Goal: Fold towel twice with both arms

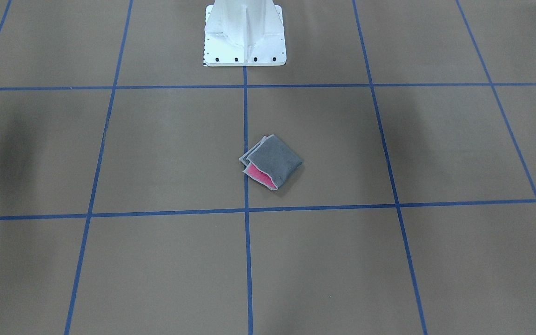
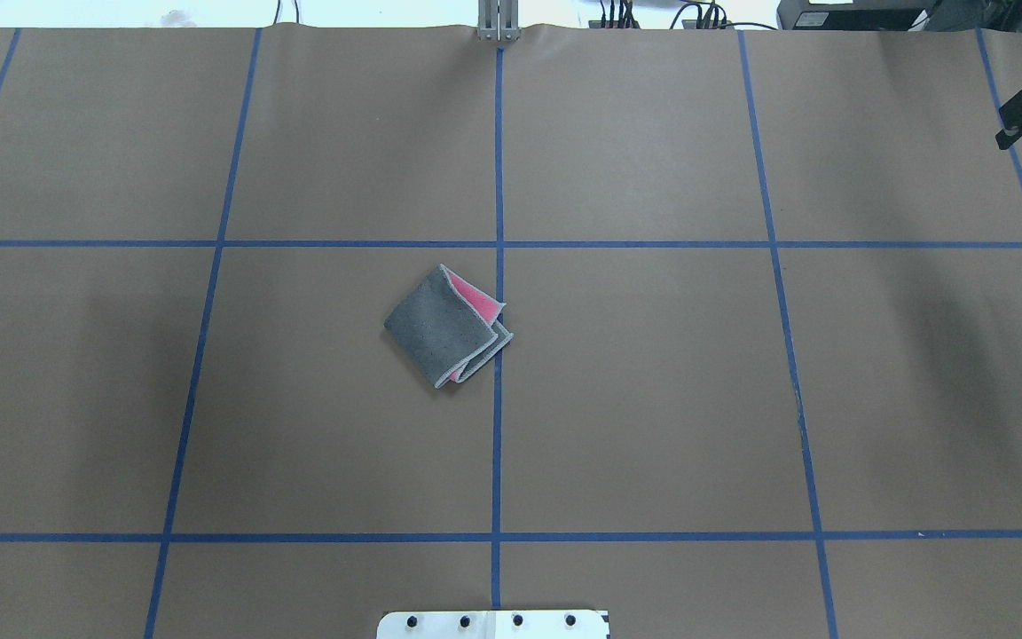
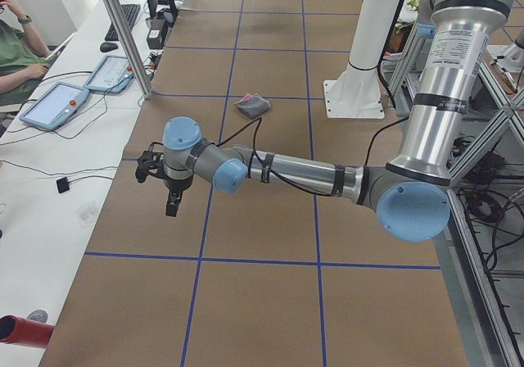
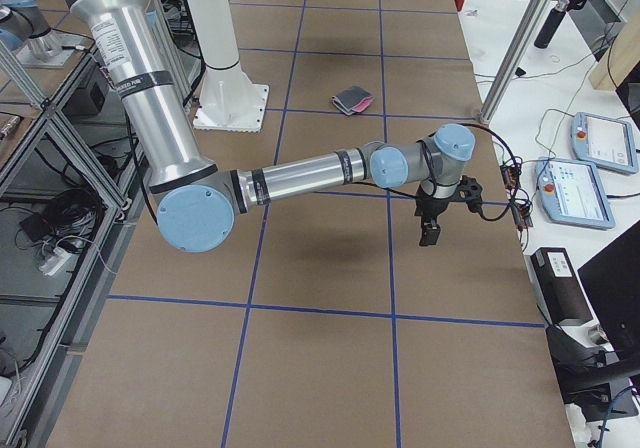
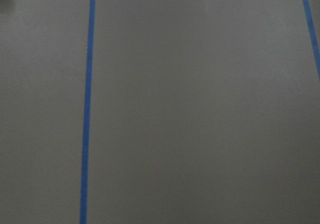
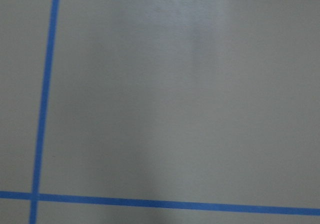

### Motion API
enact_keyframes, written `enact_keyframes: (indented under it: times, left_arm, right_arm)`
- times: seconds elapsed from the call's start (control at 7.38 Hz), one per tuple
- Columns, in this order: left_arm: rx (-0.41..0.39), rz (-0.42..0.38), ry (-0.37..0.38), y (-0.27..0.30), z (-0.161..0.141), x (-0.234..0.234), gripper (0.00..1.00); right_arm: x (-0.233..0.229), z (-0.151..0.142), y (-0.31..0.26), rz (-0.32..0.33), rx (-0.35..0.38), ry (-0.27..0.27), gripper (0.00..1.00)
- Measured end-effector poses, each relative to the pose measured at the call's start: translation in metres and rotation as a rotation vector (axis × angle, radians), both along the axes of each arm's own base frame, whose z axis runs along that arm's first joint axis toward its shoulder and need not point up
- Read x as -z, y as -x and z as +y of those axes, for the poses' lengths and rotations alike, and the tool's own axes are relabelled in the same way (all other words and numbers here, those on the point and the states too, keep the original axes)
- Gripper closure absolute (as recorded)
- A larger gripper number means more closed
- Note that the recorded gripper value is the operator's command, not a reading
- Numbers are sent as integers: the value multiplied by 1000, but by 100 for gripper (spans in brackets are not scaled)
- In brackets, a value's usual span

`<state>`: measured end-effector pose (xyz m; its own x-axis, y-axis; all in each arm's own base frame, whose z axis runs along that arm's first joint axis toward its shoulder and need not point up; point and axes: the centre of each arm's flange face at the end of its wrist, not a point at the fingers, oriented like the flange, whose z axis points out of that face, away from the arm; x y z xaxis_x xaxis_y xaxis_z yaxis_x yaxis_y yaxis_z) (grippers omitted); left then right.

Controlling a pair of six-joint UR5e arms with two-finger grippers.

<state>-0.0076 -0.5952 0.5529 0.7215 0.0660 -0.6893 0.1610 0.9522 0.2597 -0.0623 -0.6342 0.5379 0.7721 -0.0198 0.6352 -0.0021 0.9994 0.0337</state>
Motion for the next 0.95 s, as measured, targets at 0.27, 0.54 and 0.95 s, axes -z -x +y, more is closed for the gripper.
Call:
enact_keyframes:
  times: [0.27, 0.54, 0.95]
  left_arm:
    - [-78, -75, -70, 35, 30, -38, 0]
    - [-87, -147, -69, 47, 52, -71, 0]
    - [-90, -181, 13, 51, 96, -85, 0]
  right_arm:
    - [-23, 15, -22, 2, -33, 5, 0]
    - [-39, 44, -46, -28, -54, 17, 0]
    - [-49, 86, -84, -85, -47, 7, 0]
